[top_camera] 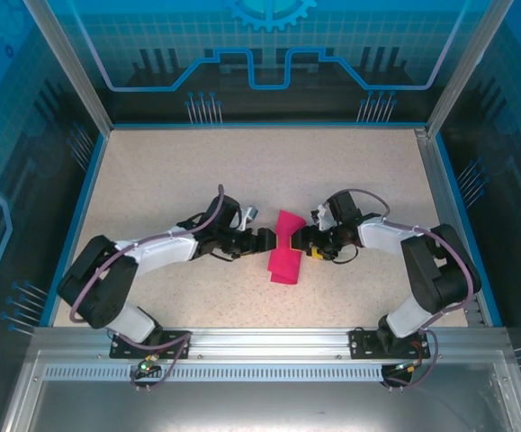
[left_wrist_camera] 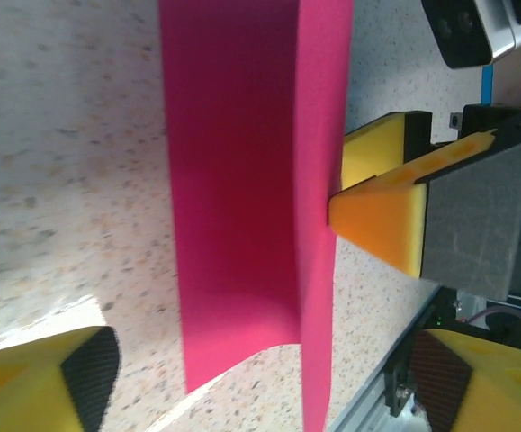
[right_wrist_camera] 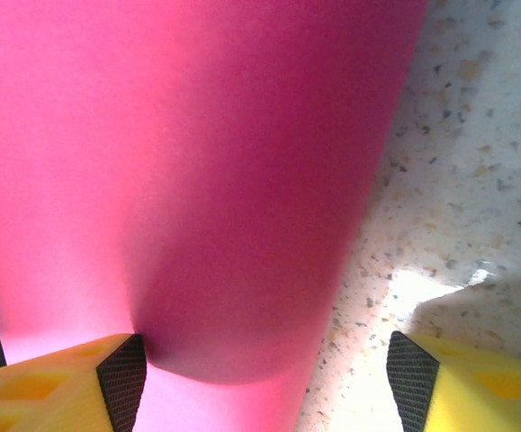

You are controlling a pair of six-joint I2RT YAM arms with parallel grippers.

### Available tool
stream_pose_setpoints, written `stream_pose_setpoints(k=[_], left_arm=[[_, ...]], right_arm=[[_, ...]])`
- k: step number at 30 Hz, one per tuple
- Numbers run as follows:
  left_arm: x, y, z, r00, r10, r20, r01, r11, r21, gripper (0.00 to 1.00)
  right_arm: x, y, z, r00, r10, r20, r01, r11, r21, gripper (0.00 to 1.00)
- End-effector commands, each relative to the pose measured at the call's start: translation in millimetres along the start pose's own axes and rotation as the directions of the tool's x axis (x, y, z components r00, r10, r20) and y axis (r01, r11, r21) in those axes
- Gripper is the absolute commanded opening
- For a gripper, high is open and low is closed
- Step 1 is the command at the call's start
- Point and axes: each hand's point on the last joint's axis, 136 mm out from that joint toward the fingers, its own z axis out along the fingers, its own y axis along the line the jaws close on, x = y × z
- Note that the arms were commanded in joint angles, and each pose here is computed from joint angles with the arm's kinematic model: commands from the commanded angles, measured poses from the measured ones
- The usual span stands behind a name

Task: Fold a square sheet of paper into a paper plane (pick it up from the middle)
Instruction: Fold the square sheet of paper in half at the center of the table.

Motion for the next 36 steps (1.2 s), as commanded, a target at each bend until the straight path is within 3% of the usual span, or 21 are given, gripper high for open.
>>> stream_pose_setpoints(k=[1,10,13,19,24,28,33,36], left_arm=[[-6.4,-30.9,11.1,0.999,0.024,-0.036,-0.020,0.996,0.092,0.77],[-15.2,-42.2,30.8,0.998,-0.014,-0.063,0.025,0.987,0.162,0.24],[-15.4,-45.7,31.0,0.998,-0.025,-0.062,0.037,0.981,0.188,0.11],[-14.9,-54.0,34.1,0.996,-0.053,-0.069,0.070,0.963,0.260,0.10],[-9.9,-36.5,46.5,0.995,-0.045,-0.093,0.060,0.984,0.166,0.10],[-9.1,-17.0,52.4,0.994,-0.043,-0.102,0.050,0.997,0.062,0.12],[-8.4,-17.5,58.4,0.992,-0.040,-0.122,0.049,0.997,0.067,0.16],[-7.6,-18.8,59.1,0.991,-0.035,-0.126,0.044,0.997,0.069,0.18]], right_arm=[[2.2,6.7,-10.3,0.999,-0.033,0.010,0.034,0.999,-0.037,0.75],[4.3,-0.9,-13.3,1.000,-0.018,0.013,0.019,1.000,-0.012,0.77],[3.5,-2.8,-17.9,0.999,-0.010,0.036,0.010,1.000,-0.007,0.79],[-0.6,-8.3,-33.0,0.992,0.040,0.120,-0.039,0.999,-0.010,0.83],[-1.3,-10.1,-44.8,0.981,0.062,0.181,-0.061,0.998,-0.016,0.86],[2.1,-7.6,-43.6,0.982,0.045,0.181,-0.045,0.999,-0.008,0.86],[8.4,-17.1,-34.8,0.988,0.013,0.151,-0.033,0.991,0.132,0.82],[8.5,-15.0,-25.6,0.991,0.017,0.133,-0.036,0.989,0.144,0.77]])
